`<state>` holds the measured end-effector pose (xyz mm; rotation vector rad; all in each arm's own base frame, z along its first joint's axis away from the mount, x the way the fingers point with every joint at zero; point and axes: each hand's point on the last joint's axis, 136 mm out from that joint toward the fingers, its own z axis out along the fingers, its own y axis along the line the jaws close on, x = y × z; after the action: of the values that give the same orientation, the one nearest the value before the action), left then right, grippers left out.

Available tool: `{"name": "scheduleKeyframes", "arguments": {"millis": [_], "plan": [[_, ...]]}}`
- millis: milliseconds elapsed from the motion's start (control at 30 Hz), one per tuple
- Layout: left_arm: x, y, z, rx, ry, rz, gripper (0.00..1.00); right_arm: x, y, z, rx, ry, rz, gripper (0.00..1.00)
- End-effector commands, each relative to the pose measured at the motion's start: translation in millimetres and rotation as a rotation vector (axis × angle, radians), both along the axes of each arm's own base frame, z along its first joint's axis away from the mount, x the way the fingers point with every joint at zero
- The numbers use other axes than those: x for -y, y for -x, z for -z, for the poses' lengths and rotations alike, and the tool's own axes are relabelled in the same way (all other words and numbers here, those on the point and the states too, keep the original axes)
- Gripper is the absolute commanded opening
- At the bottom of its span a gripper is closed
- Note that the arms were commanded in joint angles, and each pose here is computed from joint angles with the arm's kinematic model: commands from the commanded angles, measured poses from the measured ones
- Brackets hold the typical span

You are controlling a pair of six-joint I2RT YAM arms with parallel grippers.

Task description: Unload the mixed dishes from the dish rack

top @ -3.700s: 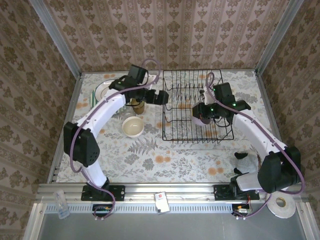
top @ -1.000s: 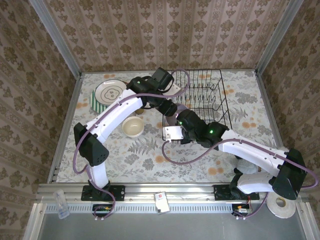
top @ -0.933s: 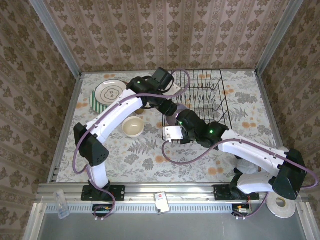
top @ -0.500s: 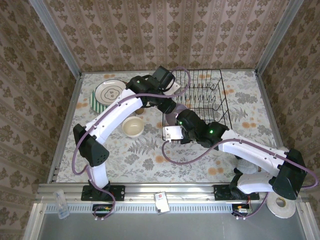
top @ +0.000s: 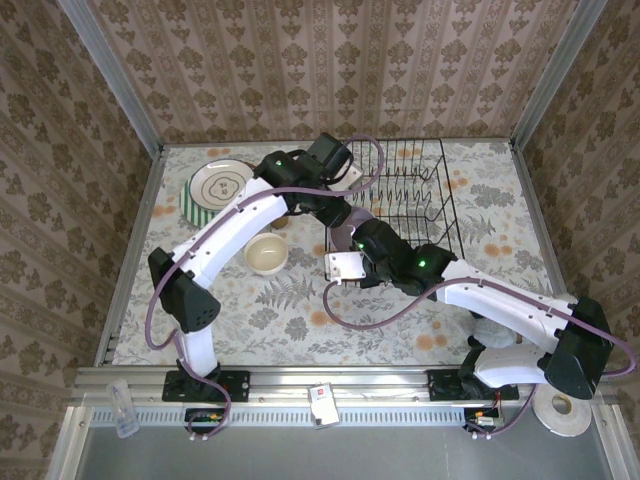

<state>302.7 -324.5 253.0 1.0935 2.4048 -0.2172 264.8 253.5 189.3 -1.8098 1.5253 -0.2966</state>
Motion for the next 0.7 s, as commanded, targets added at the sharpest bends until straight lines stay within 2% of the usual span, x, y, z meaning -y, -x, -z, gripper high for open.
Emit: {"name": "scheduleKeyframes", "arguments": {"millis": [0,433,600,667], "plan": [[-1.4,0.4,3.9,-0.014,-0.036,0.005,0.42,-7.8,-9.3,-20.7,0.068,-0.048,0.017,0.00],[2.0,-1.4,7.0,-0.030,-0.040,0.002,0.24,-6.4,-9.2,-20.9,0.083,-0.055,0.022,0.00],[1.6,-1.2,11.1,-0.047,-0.046,0.002,0.12,-6.6,-10.8,-22.6,0.092,-0.065,0.029,0.00],[2.4,-0.2,10.5,-0.056,-0.039,0.006,0.02,-7.1,-11.0,-23.8,0.098,-0.068,0.026,0.00]]}}
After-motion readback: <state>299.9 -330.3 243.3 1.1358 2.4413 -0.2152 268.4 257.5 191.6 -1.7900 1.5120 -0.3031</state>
